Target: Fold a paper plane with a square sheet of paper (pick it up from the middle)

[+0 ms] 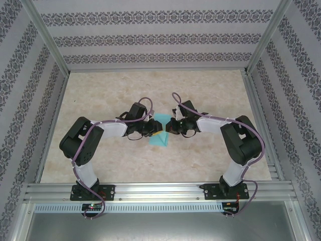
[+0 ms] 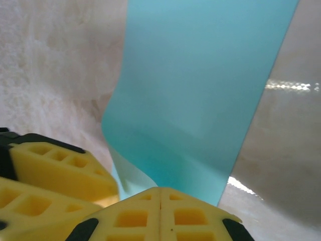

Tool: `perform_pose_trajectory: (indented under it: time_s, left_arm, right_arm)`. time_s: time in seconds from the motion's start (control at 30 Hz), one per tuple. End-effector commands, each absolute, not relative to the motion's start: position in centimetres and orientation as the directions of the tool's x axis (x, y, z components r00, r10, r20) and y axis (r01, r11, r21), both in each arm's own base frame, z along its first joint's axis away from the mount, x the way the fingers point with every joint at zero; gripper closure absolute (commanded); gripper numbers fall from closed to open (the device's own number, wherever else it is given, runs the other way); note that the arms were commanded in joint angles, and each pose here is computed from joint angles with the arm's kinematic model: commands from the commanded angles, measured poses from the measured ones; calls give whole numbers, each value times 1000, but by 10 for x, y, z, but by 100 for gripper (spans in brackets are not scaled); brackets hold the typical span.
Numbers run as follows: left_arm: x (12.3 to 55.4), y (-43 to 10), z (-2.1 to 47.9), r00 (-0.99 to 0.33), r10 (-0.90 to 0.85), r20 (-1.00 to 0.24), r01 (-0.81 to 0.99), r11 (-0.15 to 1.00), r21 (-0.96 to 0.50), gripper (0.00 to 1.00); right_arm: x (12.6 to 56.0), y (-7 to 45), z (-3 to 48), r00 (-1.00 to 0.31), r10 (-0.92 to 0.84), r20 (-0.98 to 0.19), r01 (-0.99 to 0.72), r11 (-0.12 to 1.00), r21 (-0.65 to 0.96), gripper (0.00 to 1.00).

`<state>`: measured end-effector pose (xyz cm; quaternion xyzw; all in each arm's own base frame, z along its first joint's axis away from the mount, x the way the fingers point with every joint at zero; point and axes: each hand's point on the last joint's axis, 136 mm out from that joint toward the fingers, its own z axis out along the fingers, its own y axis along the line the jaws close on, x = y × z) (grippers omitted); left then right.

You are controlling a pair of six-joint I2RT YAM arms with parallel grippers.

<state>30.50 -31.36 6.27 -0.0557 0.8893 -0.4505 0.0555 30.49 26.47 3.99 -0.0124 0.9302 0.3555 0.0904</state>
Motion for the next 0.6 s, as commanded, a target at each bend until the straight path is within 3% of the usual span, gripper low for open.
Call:
perform_pose_trajectory:
  time_s: [0.0, 0.57]
  left_arm:
    - [308, -325, 66, -991, -111, -80, 5, 558, -830, 73]
    - [308, -330, 59, -994, -90, -59, -1, 554, -832, 73]
  right_arm:
    - [311, 265, 33, -981, 25, -194, -104, 769, 630, 94]
    - [319, 260, 20, -982, 15, -190, -99, 810, 578, 94]
